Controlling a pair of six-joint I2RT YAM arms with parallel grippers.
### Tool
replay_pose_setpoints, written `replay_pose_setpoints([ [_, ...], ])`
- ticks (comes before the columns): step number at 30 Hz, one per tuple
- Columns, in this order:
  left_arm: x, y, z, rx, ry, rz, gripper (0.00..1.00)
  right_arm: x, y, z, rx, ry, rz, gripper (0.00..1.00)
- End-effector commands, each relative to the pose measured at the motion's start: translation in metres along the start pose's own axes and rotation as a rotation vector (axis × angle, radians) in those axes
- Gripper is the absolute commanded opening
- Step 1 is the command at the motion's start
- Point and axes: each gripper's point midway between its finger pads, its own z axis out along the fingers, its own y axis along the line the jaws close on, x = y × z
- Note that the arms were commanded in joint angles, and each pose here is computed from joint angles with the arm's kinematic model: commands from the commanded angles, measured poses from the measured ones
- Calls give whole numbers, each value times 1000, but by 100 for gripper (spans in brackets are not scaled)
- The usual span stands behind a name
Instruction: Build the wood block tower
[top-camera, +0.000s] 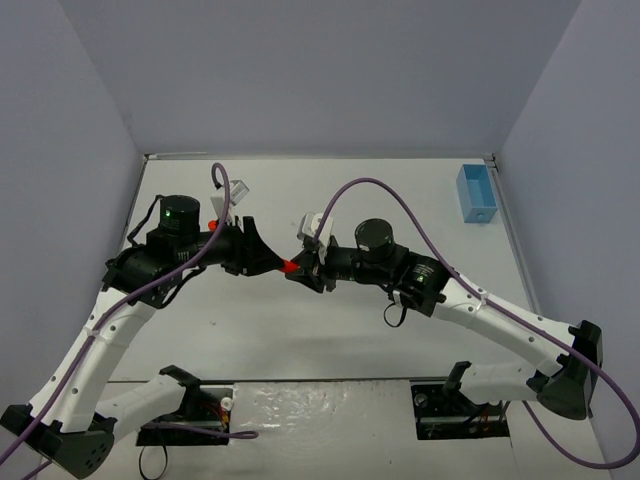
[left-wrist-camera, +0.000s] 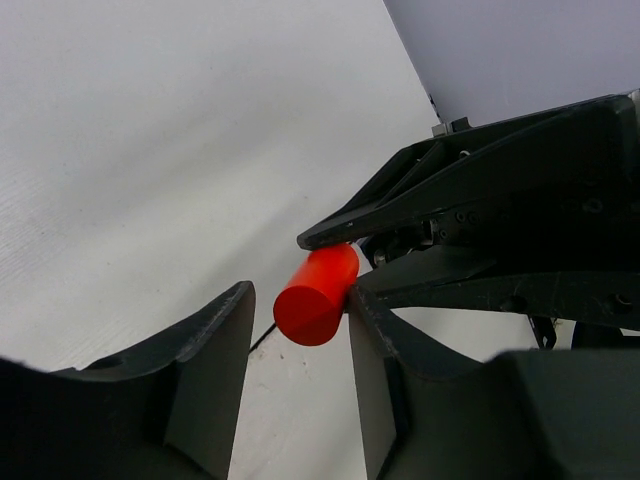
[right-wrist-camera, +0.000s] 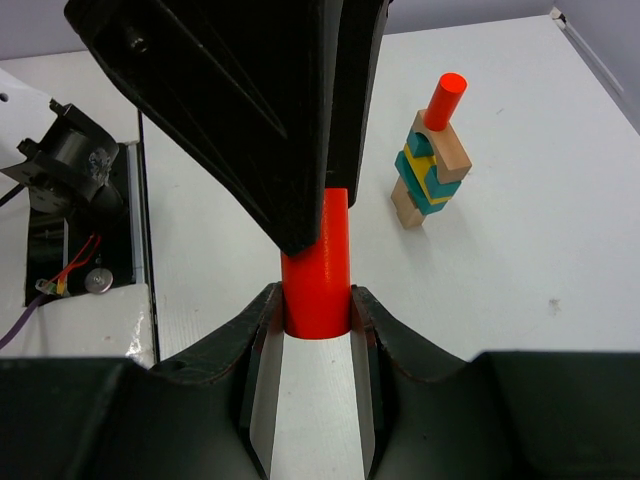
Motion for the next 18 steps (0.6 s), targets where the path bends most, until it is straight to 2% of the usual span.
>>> replay_pose_setpoints([
  [1,-19,-14,-2,43,-70,48,34,-37,1,-7,-1,-124,-52,3],
  [5,-20,-16,-1,58,-68,44,21,-36,1,-7,2,-122,-53,4],
  [9,-18,-19,-1,79,-65,39,2,-35,-2,-8,16,-122,-56,4],
  [18,-17,-22,0,104,-64,22,0,-40,-4,-9,31,-135,-65,5],
])
